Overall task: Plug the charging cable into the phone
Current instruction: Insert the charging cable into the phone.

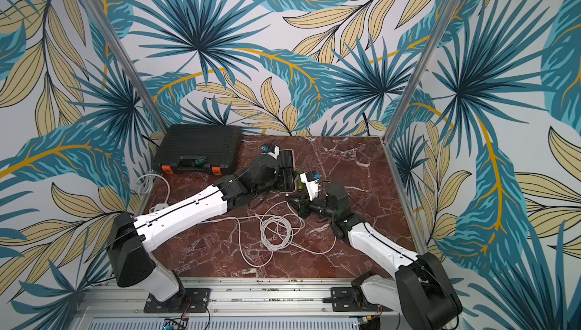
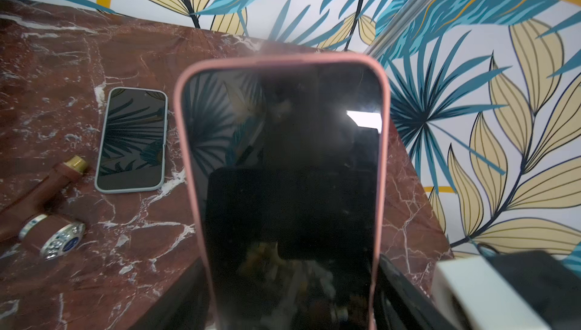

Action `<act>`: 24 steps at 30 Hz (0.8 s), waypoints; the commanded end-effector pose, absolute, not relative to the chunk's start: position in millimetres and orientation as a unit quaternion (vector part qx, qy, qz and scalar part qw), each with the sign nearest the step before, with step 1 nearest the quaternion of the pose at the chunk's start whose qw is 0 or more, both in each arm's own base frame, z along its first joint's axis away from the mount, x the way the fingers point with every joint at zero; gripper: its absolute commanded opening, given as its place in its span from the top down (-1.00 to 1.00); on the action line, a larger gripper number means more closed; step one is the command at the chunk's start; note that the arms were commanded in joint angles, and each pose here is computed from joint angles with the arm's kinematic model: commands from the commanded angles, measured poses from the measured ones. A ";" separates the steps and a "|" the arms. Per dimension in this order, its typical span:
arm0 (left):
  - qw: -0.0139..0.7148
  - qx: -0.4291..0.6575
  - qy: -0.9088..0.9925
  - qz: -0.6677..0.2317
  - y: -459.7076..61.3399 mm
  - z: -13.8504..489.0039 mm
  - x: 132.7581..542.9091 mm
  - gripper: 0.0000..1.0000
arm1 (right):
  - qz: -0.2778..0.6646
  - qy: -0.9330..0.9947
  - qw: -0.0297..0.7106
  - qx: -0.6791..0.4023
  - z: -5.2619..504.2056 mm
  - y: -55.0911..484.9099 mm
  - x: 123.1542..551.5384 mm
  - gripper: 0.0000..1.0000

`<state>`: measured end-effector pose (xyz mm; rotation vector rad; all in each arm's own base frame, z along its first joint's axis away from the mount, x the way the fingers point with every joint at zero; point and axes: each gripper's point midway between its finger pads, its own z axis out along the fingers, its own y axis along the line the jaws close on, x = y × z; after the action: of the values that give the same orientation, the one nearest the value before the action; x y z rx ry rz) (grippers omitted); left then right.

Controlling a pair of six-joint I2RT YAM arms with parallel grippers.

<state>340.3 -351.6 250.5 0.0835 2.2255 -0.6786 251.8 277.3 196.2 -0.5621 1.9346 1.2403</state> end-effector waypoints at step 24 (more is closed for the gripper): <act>0.279 0.109 0.932 -0.204 -350.7 157.9 279.1 1.00 | 0.477 0.689 0.499 -0.220 252.8 273.5 279.1 1.00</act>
<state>334.2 -351.2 229.2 0.0918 2.2275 -0.6340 250.4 276.4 183.1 -0.5567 1.9762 1.2358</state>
